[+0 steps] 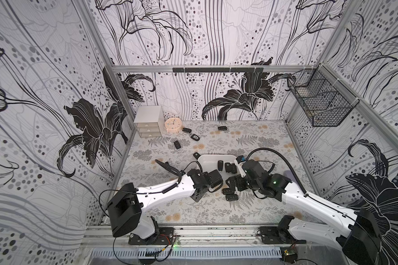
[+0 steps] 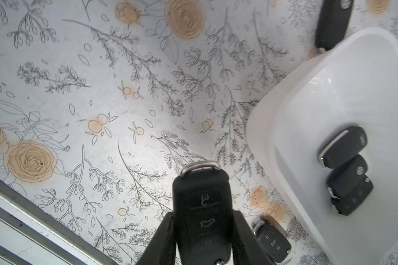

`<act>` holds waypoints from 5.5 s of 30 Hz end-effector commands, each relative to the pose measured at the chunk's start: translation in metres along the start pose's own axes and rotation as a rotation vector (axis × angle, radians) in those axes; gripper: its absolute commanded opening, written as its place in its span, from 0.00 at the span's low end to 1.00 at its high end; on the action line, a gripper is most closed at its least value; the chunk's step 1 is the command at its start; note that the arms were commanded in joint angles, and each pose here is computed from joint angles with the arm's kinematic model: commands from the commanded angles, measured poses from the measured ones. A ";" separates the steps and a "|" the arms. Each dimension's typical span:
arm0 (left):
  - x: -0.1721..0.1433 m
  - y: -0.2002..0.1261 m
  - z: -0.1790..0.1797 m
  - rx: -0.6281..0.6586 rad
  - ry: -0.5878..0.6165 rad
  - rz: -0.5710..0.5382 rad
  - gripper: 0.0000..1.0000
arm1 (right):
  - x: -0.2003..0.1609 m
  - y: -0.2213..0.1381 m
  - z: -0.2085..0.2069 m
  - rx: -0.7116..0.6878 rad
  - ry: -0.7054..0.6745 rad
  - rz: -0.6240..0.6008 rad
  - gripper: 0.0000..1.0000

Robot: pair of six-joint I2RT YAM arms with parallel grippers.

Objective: Place the car key into the storage box
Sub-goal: Pick up the car key from the center of the board, then place the car key in the storage box, then pick up the car key from the center of the board.

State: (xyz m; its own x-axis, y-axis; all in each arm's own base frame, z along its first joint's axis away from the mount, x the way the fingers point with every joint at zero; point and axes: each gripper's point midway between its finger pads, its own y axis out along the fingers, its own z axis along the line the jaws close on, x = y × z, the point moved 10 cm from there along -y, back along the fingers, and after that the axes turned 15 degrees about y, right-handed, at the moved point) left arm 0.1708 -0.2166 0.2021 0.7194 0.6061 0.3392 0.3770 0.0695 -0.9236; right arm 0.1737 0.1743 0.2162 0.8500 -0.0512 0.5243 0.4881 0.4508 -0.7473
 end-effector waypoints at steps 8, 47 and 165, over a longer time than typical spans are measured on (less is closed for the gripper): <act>0.065 -0.003 -0.052 -0.059 0.301 -0.047 0.34 | -0.002 -0.005 -0.016 -0.092 0.130 -0.046 1.00; 0.078 0.126 -0.153 -0.184 0.866 0.118 0.34 | 0.007 -0.015 -0.017 -0.184 0.313 -0.076 1.00; 0.150 -0.042 -0.025 -0.378 0.484 -0.254 0.99 | 0.018 0.042 0.086 -0.176 -0.072 0.122 0.28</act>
State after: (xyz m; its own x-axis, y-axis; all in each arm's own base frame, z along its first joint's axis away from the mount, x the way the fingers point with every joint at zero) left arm 0.2803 -0.1596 0.2896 0.7536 0.1819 0.6317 0.6568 -0.1715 -0.7343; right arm 0.1793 0.2622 0.2300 0.8794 0.1056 0.4642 0.4163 0.3027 -0.8574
